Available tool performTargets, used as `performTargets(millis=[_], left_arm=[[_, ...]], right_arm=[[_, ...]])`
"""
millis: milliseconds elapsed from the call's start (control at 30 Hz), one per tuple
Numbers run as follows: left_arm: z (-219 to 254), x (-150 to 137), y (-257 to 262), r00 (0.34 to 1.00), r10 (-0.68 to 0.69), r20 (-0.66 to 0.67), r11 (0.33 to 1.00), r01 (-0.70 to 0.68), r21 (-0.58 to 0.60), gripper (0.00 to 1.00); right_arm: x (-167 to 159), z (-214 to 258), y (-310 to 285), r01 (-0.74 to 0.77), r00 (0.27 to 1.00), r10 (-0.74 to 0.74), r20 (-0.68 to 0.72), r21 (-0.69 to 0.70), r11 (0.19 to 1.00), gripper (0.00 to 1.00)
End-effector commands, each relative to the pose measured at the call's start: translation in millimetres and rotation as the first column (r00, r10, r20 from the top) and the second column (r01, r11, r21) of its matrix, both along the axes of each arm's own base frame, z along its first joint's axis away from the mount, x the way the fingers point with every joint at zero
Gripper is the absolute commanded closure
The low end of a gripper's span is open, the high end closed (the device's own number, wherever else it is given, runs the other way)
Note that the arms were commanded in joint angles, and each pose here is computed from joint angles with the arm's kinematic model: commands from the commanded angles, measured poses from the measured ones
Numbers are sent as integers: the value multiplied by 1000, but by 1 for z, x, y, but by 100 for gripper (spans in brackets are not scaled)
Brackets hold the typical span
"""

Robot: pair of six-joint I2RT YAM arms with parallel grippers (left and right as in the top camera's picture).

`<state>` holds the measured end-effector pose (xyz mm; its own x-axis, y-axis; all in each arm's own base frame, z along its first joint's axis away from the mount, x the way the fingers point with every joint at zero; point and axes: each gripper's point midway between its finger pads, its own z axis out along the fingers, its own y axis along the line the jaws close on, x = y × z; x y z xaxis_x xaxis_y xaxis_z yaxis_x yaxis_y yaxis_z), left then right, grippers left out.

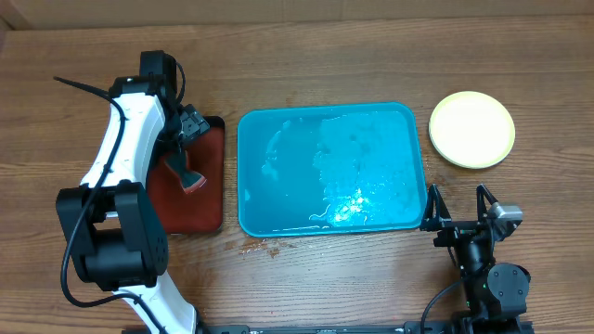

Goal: Clean dirty plates on tray and stack at the side

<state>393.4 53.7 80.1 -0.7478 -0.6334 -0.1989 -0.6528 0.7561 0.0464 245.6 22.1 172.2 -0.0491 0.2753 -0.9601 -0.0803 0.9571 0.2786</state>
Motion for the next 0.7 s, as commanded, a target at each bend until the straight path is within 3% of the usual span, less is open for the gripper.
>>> performTargets(millis=[0, 667], left_arm=[[3, 4, 3, 1000, 5, 11, 1000, -5, 1, 0], [-1, 1, 3, 1000, -9, -13, 1000, 9, 6, 0]], right_arm=[[0, -2, 0, 2, 1000, -2, 3, 1, 1000, 0], [0, -2, 0, 2, 1000, -2, 3, 2, 1000, 0]])
